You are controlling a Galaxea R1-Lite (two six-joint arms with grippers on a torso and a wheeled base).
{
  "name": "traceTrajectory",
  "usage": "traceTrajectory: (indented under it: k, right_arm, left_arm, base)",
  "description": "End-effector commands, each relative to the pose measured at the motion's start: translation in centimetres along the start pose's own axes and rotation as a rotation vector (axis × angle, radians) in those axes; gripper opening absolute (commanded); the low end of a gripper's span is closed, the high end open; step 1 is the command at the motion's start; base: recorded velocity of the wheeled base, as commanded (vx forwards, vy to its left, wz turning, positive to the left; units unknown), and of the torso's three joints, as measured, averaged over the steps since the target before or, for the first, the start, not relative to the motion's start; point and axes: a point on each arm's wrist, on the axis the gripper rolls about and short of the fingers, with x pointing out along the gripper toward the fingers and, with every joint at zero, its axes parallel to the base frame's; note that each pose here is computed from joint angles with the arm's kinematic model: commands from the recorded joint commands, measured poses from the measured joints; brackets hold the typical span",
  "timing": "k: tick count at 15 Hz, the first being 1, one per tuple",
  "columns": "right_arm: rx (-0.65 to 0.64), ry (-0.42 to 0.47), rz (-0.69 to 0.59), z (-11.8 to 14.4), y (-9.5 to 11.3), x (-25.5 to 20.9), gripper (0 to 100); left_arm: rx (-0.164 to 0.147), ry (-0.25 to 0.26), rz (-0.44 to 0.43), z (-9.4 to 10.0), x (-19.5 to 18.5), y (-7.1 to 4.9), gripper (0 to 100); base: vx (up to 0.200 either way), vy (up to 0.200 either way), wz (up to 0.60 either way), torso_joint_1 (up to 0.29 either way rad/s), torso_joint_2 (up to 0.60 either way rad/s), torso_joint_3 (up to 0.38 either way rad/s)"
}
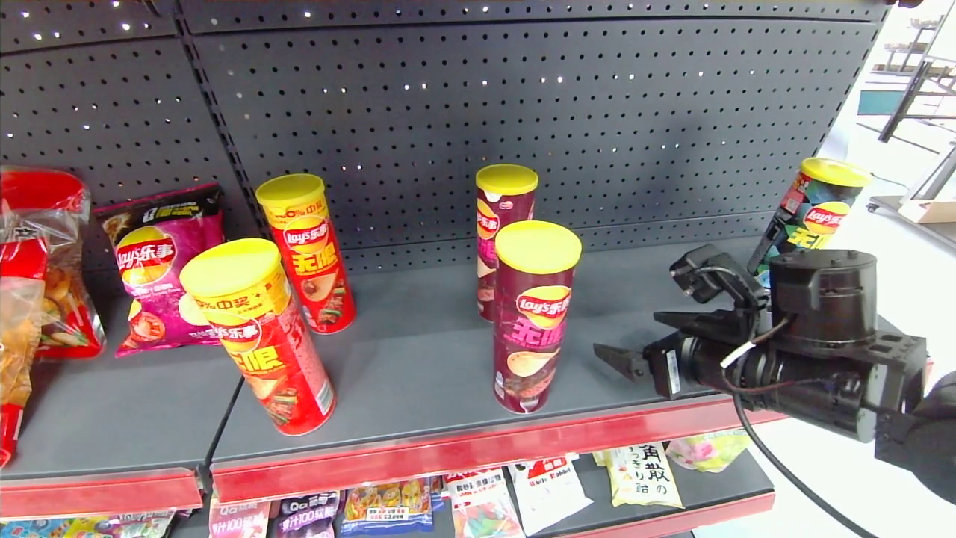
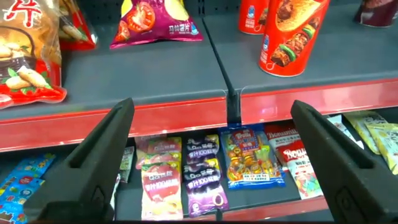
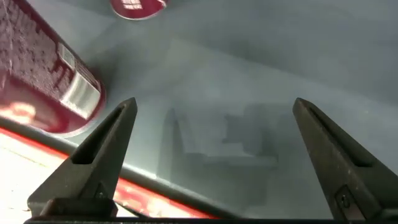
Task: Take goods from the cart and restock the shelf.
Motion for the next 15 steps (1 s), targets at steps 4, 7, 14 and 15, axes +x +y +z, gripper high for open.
traceTrajectory:
  k: [4, 7, 14, 15]
  right_arm:
    - [-0.02, 0.043, 0.026, -0.5, 1.3, 2.0, 100]
    - [-0.025, 0.048, 0.032, -0.6, 1.5, 2.3, 100]
    - [-0.037, 0.047, 0.061, -0.3, 2.6, 3.3, 100]
    - [-0.038, 0.047, 0.063, -0.3, 2.7, 3.4, 100]
  left_arm:
    - [0.0, 0.002, 0.001, 0.0, 0.0, 0.0, 100]
    - [0.0, 0.001, 0.001, 0.0, 0.0, 0.0, 100]
    - [-0.002, -0.001, 0.001, 0.0, 0.0, 0.0, 100]
    - [-0.002, 0.001, 0.001, 0.0, 0.0, 0.0, 100]
  base:
    - [0.0, 0.0, 0.0, 0.0, 0.0, 0.0]
    - [0.0, 0.0, 0.0, 0.0, 0.0, 0.0]
    - [0.0, 0.0, 0.0, 0.0, 0.0, 0.0]
    - [0.0, 0.0, 0.0, 0.0, 0.0, 0.0]
